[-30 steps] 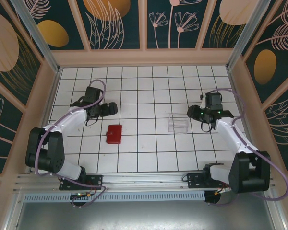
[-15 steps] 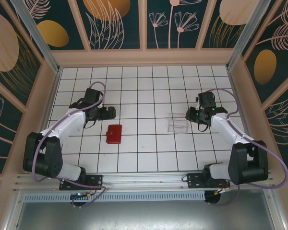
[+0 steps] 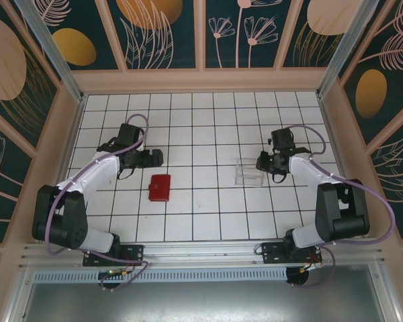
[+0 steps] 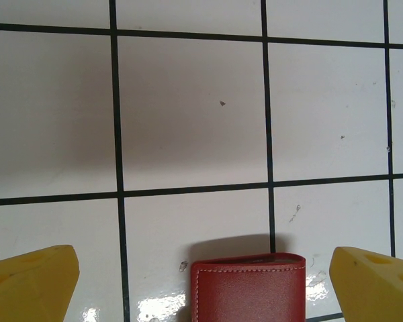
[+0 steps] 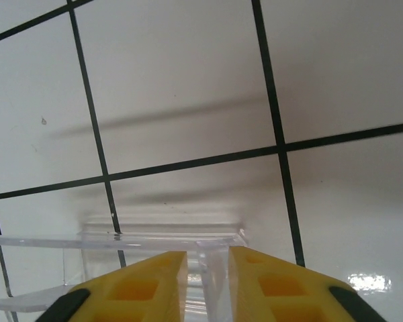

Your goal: Take the credit cards out of the card holder

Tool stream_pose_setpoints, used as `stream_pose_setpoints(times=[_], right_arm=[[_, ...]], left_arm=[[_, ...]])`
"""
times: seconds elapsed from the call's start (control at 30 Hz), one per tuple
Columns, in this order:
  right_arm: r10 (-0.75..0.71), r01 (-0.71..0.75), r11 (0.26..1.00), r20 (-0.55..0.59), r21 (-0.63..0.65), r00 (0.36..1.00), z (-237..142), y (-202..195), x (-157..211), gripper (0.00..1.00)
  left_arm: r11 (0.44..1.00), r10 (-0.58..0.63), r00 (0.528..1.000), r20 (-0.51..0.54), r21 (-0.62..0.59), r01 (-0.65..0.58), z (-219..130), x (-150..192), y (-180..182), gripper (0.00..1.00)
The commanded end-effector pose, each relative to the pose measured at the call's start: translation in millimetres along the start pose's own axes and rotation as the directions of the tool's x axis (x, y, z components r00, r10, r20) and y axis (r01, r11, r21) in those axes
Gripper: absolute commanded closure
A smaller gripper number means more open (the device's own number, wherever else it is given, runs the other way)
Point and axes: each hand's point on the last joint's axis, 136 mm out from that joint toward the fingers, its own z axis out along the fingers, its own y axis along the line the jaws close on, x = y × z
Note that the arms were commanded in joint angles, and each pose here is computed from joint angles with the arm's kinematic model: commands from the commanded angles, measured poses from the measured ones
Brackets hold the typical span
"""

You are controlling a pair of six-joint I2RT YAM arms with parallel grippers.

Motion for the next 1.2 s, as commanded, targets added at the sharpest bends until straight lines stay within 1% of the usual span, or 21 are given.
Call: stream_pose_setpoints(times=[0.0,0.27,0.43,0.63,0.87,1.0,1.03,1.17], right_arm=[[-0.025,0.025,1.0,0.014,-0.004,1.0,-0.6,9.2,-7.7,0.8],[-0.071,0.069,0.997,0.039,0.041,0.997,-7.4,25.6,-19.0,0.9],[-0.101,0.099,0.994,0.058,0.047,0.993,-4.0,55.1,-34.9,0.93],[-0.158,0.157,0.987,0.045,0.028,0.986,18.7,108.9,-53.9,0.96],[-0.223,0.221,0.974,0.046,0.041,0.974,42.8,164.7,-79.8,0.97],[-0.238,0.236,0.97,0.023,0.065,0.971,58.4,177.9,-88.7,0.98],[-0.256,0.254,0.965,0.015,0.068,0.967,61.8,185.9,-84.4,0.98],[-0.267,0.268,0.958,-0.019,0.102,0.963,74.7,188.7,-79.2,0.98]], left_arm=[[1.0,0.02,1.0,-0.01,0.017,-0.02,3.8,3.1,-2.1,0.04],[0.999,0.019,0.999,-0.032,0.03,-0.018,9.3,5.8,-3.7,0.04],[0.999,0.02,0.998,-0.058,0.051,-0.017,13.8,10.4,-6.9,0.04],[0.998,0.024,0.996,-0.081,0.053,-0.02,18.9,14.7,-6.5,0.05],[0.999,0.022,0.992,-0.121,0.04,-0.017,25.7,22.1,-3.0,0.06],[0.999,0.027,0.993,-0.117,0.044,-0.022,24.8,21.5,-3.8,0.06],[0.999,0.028,0.993,-0.118,0.042,-0.023,24.8,21.8,-3.4,0.06],[0.999,0.031,0.991,-0.127,0.04,-0.026,25.5,24.3,-2.6,0.06]])
